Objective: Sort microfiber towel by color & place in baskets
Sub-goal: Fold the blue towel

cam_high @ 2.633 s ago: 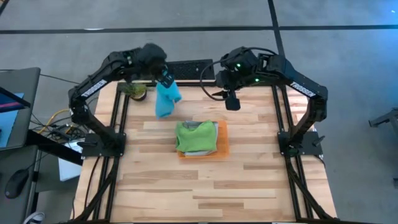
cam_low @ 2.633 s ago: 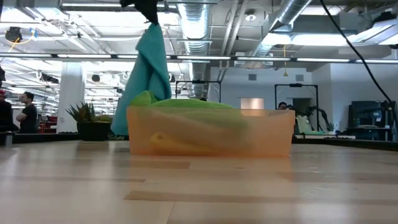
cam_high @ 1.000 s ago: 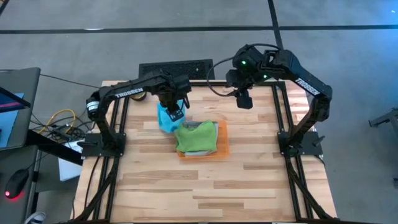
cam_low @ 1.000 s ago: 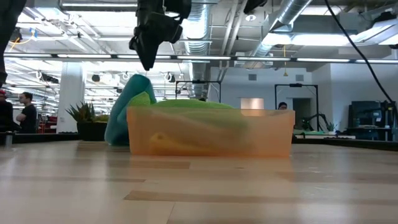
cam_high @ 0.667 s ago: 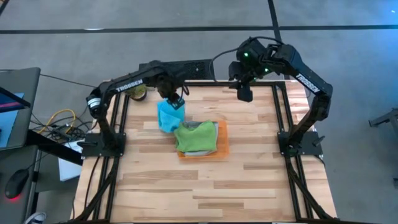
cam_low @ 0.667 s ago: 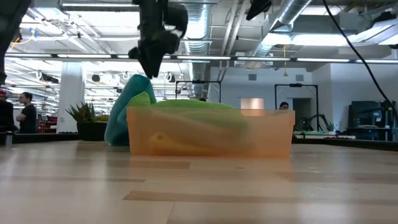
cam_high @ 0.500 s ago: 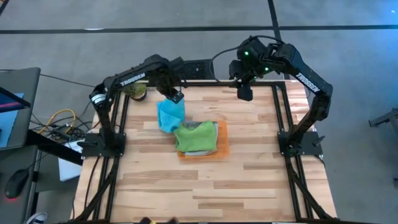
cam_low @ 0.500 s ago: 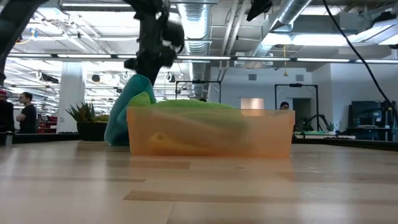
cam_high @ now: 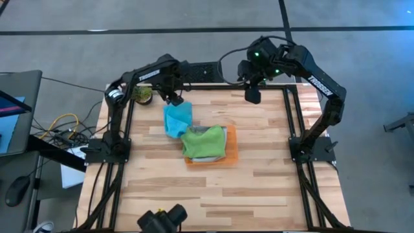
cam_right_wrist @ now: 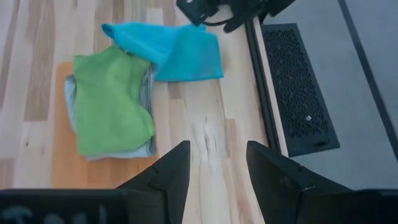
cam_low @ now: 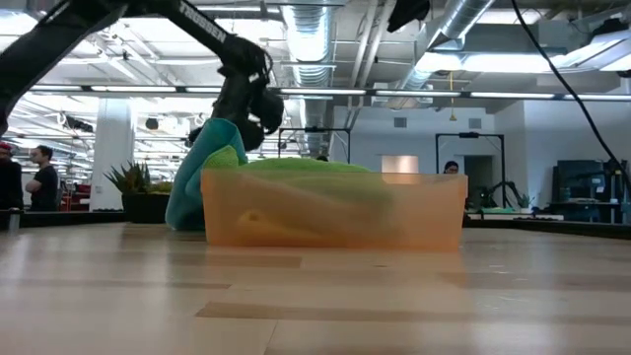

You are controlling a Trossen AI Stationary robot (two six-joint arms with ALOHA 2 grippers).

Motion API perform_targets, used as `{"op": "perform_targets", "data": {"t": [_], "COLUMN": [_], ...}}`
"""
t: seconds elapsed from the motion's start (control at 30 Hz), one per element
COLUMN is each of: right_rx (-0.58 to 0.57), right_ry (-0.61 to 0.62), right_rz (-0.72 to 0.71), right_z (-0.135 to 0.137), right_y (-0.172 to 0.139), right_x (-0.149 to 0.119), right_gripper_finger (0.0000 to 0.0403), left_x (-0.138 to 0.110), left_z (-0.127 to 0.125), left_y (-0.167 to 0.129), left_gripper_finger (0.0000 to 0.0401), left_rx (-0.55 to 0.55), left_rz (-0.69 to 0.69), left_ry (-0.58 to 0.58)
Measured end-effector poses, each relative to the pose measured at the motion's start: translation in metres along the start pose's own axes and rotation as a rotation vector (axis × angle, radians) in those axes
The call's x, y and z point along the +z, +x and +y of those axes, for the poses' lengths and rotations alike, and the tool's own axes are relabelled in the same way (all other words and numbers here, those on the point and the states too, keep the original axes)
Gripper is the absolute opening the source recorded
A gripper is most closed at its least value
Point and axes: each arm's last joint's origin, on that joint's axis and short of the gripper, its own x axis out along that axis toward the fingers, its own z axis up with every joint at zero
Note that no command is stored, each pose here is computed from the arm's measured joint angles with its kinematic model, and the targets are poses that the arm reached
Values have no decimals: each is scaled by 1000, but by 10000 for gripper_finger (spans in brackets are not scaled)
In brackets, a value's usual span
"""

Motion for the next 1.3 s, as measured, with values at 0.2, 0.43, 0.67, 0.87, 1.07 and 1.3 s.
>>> {"op": "perform_targets", "data": {"t": [0.2,0.43,0.67,0.87,1.07,1.3], "right_rx": [-15,-17,-17,-15,-15,-15], "right_ry": [69,130,175,174,175,175], "right_rz": [-24,-31,-32,-33,-33,-33], "right_z": [-3,-3,-3,-2,-3,-3], "right_y": [0,0,0,0,0,0], "right_x": [2,2,2,3,3,3], "right_gripper_finger": [182,182,182,182,182,182], "left_x": [18,33,40,40,41,41], "left_z": [14,29,34,34,35,39], "left_y": [29,53,58,58,58,58], "left_gripper_finger": [126,126,126,126,126,126], "left_rx": [-16,-31,-47,-122,-114,-114], "left_rz": [85,110,62,42,29,29], "left_ry": [191,306,401,415,409,368]}}
